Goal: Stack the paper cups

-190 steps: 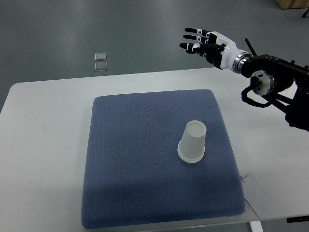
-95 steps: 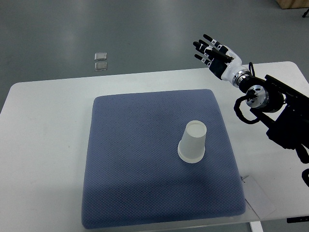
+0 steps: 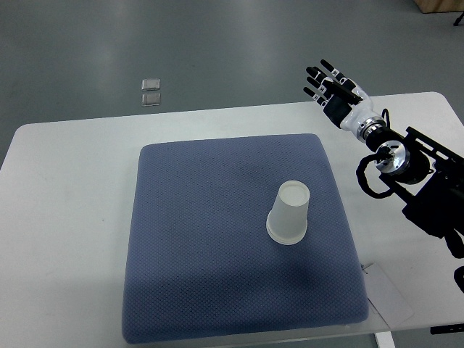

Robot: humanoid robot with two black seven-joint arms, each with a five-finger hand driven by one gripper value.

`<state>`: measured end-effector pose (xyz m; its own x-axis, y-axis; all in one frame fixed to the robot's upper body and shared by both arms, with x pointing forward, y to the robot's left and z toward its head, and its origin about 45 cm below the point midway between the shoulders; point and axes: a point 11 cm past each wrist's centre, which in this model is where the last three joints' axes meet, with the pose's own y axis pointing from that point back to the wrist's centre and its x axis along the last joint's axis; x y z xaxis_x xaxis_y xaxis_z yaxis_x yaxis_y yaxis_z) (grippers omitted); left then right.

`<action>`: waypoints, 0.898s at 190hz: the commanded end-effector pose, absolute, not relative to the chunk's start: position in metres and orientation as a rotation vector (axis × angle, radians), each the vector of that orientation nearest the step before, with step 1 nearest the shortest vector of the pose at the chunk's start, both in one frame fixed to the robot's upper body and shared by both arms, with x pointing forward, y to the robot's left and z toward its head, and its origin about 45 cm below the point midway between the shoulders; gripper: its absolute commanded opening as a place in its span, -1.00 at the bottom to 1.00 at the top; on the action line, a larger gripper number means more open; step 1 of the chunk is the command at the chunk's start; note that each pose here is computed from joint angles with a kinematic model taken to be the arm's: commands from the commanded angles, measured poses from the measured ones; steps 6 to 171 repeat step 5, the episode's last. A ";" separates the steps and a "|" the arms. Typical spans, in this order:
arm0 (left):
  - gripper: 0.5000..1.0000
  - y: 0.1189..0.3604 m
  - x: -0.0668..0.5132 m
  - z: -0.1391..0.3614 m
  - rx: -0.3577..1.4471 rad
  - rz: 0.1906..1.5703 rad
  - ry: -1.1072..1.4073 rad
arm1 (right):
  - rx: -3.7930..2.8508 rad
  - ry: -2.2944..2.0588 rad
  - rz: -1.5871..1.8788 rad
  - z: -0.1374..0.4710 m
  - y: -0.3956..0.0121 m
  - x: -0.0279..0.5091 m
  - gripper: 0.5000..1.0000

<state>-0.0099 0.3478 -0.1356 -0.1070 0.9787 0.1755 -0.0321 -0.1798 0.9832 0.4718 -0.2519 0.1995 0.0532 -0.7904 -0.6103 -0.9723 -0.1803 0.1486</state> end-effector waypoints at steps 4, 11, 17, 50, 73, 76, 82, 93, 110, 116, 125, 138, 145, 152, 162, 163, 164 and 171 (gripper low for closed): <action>1.00 0.348 -0.010 -0.136 1.257 1.438 1.164 | -2.025 1.796 0.850 0.196 -0.255 0.471 0.65; 1.00 0.348 -0.010 -0.136 1.257 1.438 1.164 | -2.025 1.796 0.850 0.196 -0.255 0.471 0.65; 1.00 0.348 -0.010 -0.136 1.257 1.438 1.164 | -2.025 1.796 0.850 0.196 -0.255 0.471 0.65; 1.00 0.348 -0.010 -0.136 1.257 1.438 1.164 | -2.025 1.796 0.850 0.196 -0.255 0.471 0.65; 1.00 0.348 -0.010 -0.136 1.257 1.438 1.164 | -2.025 1.796 0.850 0.196 -0.255 0.471 0.65; 1.00 0.348 -0.010 -0.136 1.257 1.438 1.164 | -2.025 1.796 0.850 0.196 -0.255 0.471 0.65; 1.00 0.348 -0.010 -0.136 1.257 1.438 1.164 | -2.025 1.796 0.850 0.196 -0.255 0.471 0.65; 1.00 0.348 -0.010 -0.136 1.257 1.438 1.164 | -2.025 1.796 0.850 0.196 -0.255 0.471 0.65; 1.00 0.348 -0.010 -0.136 1.257 1.438 1.164 | -2.025 1.796 0.850 0.196 -0.255 0.471 0.65; 1.00 0.348 -0.010 -0.136 1.257 1.438 1.164 | -2.025 1.796 0.850 0.196 -0.255 0.471 0.65; 1.00 0.348 -0.010 -0.136 1.257 1.438 1.164 | -2.025 1.796 0.850 0.196 -0.255 0.471 0.65; 1.00 0.348 -0.010 -0.136 1.257 1.438 1.164 | -2.025 1.796 0.850 0.196 -0.255 0.471 0.65; 1.00 0.348 -0.010 -0.136 1.257 1.438 1.164 | -2.025 1.796 0.850 0.196 -0.255 0.471 0.65; 1.00 0.348 -0.010 -0.136 1.257 1.438 1.164 | -2.025 1.796 0.850 0.196 -0.255 0.471 0.65; 1.00 0.348 -0.010 -0.136 1.257 1.438 1.164 | -2.025 1.796 0.850 0.196 -0.255 0.471 0.65; 1.00 0.348 -0.010 -0.136 1.257 1.438 1.164 | -2.025 1.796 0.850 0.196 -0.255 0.471 0.65; 1.00 0.348 -0.010 -0.136 1.257 1.438 1.164 | -2.025 1.796 0.850 0.196 -0.255 0.471 0.65; 1.00 0.348 -0.010 -0.136 1.257 1.438 1.164 | -2.025 1.796 0.850 0.196 -0.255 0.471 0.65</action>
